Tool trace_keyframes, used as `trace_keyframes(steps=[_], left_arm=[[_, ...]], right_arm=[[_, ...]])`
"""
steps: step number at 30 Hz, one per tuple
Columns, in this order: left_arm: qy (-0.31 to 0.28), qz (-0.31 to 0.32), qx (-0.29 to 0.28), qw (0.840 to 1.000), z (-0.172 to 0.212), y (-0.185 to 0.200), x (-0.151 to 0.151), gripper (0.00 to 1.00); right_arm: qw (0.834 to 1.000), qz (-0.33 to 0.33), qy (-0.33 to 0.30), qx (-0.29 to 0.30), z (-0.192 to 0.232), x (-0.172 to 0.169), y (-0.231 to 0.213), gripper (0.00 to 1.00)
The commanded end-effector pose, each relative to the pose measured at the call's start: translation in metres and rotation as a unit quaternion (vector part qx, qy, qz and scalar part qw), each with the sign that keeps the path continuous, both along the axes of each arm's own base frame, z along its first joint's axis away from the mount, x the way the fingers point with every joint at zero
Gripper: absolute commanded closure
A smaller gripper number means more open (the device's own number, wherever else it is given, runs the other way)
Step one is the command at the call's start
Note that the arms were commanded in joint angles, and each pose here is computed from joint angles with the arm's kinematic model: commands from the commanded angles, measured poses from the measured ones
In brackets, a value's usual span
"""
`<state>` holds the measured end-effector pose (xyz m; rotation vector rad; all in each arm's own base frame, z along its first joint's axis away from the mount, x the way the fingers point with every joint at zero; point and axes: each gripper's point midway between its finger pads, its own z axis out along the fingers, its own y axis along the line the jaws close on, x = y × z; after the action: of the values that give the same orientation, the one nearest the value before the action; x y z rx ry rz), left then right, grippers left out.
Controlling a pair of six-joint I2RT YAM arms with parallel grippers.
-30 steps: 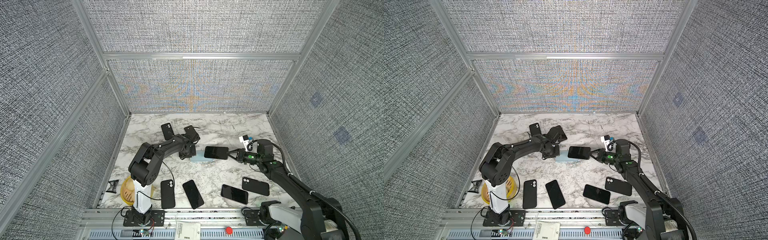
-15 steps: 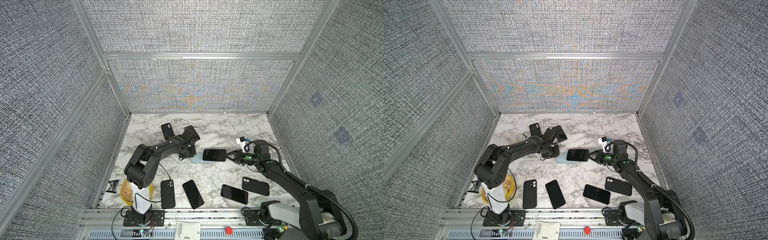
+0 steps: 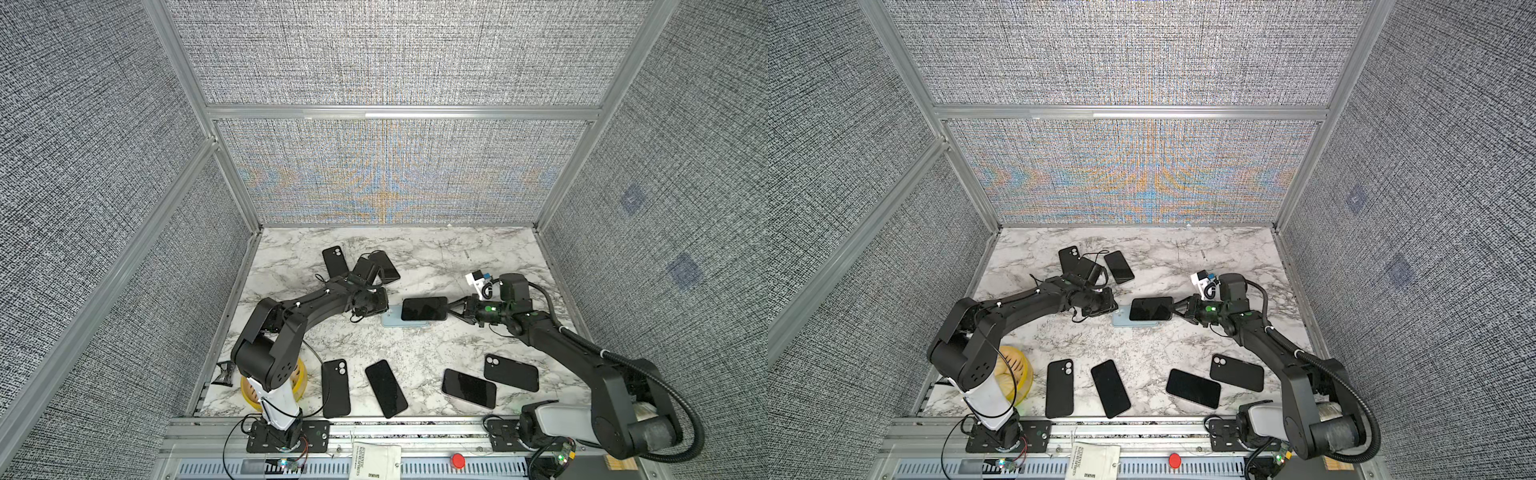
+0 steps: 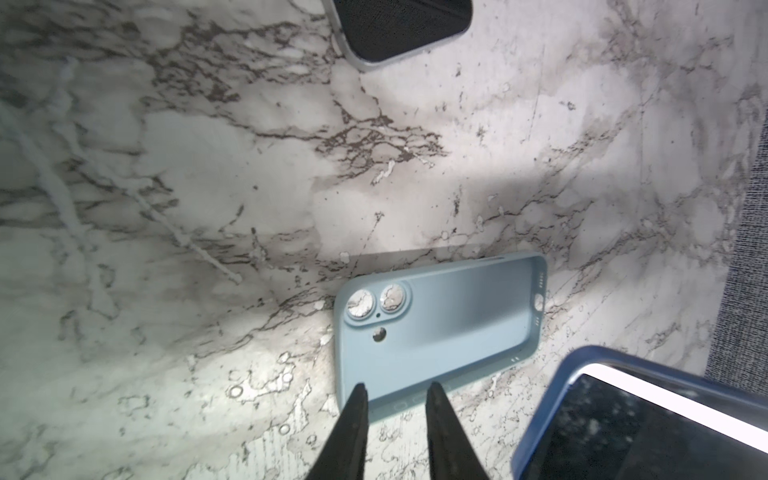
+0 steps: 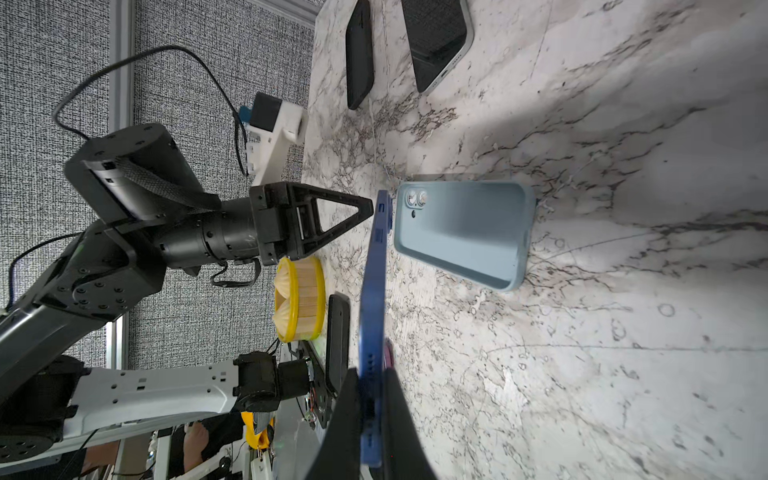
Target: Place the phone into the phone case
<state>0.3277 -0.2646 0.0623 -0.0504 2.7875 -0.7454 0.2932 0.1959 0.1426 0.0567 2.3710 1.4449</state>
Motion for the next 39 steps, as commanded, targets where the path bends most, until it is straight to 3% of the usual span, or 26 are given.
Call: trace_keyframes(steps=[1,13,23,39], left_arm=[[-0.01,-0.012,-0.04,0.999,0.01,-0.008,0.003,0.69],[-0.01,-0.008,-0.063,0.998,0.009,-0.001,0.009,0.34],[-0.001,0.01,-0.089,0.996,0.004,0.003,0.013,0.25],[0.009,0.012,-0.12,0.993,-0.006,0.002,0.012,0.24]], right_arm=[[1.0,0.019,-0.011,0.014,0.007,0.004,0.009,1.0],[0.998,0.05,0.013,0.025,-0.007,0.028,0.03,1.0],[0.996,0.076,0.054,-0.003,-0.022,0.026,0.038,1.0],[0.992,0.075,0.102,-0.022,-0.042,0.03,0.046,1.0]])
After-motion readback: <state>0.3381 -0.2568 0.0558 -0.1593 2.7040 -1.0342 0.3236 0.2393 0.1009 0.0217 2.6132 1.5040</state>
